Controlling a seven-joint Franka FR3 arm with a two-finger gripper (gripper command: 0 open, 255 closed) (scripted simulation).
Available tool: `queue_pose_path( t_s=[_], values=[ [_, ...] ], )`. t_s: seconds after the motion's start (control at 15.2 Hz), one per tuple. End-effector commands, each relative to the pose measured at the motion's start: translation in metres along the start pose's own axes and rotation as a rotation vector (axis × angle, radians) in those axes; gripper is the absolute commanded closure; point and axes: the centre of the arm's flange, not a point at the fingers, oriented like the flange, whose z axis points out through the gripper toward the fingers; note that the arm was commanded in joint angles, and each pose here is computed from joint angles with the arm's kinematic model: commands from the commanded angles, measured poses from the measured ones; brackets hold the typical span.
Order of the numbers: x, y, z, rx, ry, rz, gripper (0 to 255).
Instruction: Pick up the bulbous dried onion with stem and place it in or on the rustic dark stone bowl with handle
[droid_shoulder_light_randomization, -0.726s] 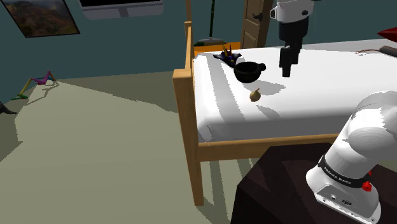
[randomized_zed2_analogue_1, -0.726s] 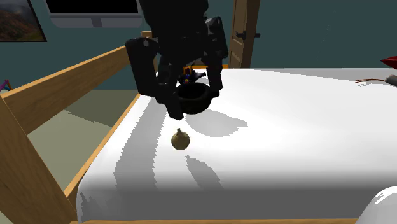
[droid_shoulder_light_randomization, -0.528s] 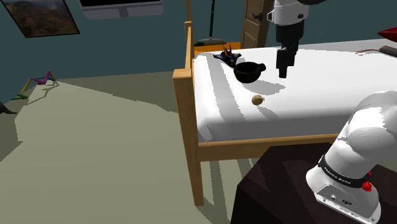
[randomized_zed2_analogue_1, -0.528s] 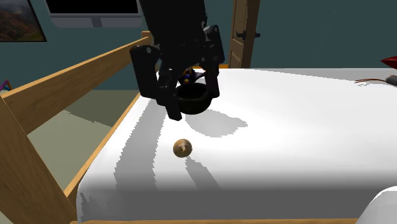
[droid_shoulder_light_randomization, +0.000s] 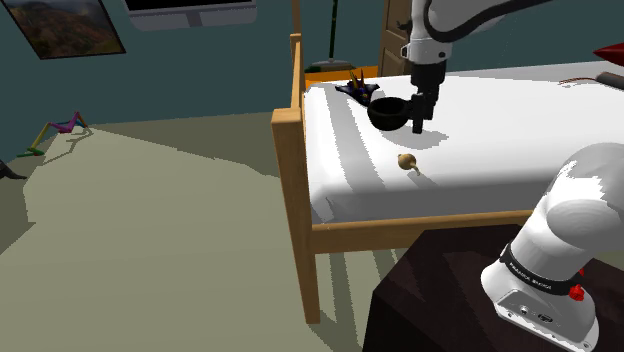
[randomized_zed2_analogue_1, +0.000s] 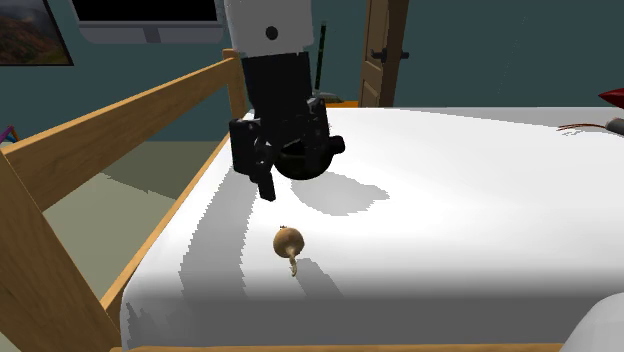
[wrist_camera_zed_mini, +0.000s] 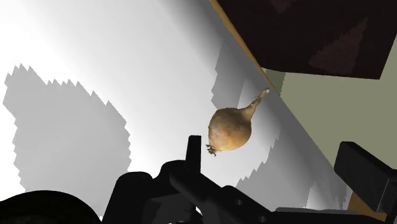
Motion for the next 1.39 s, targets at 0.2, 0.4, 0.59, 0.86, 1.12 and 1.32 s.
queue_pose_path(
  t_s=[0.2,0.4,0.59,0.86,1.12,1.32],
  values=[
    [0.044,0.035,0.041,0.071,0.038,-0.030,0],
    [0.067,0.051,0.062,0.108,0.057,-0.046,0],
    [0.068,0.049,0.078,0.108,0.057,-0.046,0],
    [0.069,0.047,0.099,0.108,0.057,-0.046,0],
    [0.069,0.046,0.102,0.108,0.057,-0.046,0],
    [0.069,0.046,0.102,0.108,0.057,-0.046,0]
  ],
)
